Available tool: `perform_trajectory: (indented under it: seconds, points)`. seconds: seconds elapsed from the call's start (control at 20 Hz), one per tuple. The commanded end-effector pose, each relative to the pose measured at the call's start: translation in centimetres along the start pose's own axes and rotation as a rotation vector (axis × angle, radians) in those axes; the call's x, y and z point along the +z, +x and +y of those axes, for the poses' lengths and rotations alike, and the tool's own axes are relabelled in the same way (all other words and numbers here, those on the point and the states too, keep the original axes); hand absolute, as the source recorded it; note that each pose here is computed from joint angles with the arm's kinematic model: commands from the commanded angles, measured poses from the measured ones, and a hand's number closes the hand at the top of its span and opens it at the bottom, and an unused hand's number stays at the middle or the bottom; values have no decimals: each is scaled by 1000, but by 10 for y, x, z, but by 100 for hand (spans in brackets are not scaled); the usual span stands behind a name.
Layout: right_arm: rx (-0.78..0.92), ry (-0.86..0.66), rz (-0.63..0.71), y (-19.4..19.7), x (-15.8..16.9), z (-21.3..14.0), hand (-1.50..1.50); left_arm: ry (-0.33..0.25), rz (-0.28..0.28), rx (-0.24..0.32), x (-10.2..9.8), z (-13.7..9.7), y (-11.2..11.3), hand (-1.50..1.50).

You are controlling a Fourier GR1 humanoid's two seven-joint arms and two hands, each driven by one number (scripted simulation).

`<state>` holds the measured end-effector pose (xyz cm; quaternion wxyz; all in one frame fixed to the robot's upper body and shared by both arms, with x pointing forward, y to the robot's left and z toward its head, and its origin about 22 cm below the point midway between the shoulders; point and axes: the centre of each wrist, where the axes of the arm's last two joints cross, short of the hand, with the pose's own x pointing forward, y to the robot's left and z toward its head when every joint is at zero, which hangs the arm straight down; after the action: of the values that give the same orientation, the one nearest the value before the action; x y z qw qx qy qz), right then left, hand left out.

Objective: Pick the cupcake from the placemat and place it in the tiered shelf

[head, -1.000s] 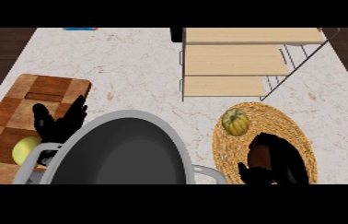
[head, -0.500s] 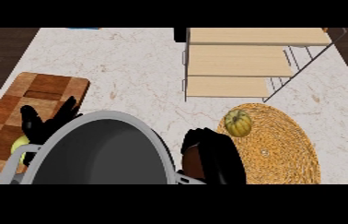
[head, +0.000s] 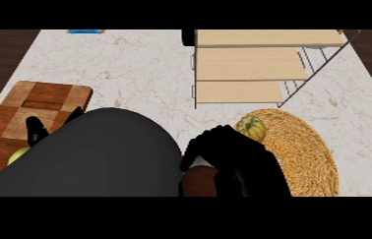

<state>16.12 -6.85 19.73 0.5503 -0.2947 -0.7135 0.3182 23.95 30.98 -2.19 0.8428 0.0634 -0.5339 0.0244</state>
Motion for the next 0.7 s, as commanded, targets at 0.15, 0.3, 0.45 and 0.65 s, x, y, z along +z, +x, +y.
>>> perform_trajectory:
  seconds: [0.15,0.3,0.45,0.65]
  points:
    - [-1,-127,109,24,-12,-59,150,-23,17,16,-6,-12,-9,0]
    - [22,-146,126,28,-28,-74,150,-21,20,7,-1,-15,2,0]
    - [-18,-169,145,33,-54,-91,150,-35,24,18,-1,-12,-3,0]
    - [-54,-220,160,42,-77,-122,150,-18,13,14,-4,-13,-6,0]
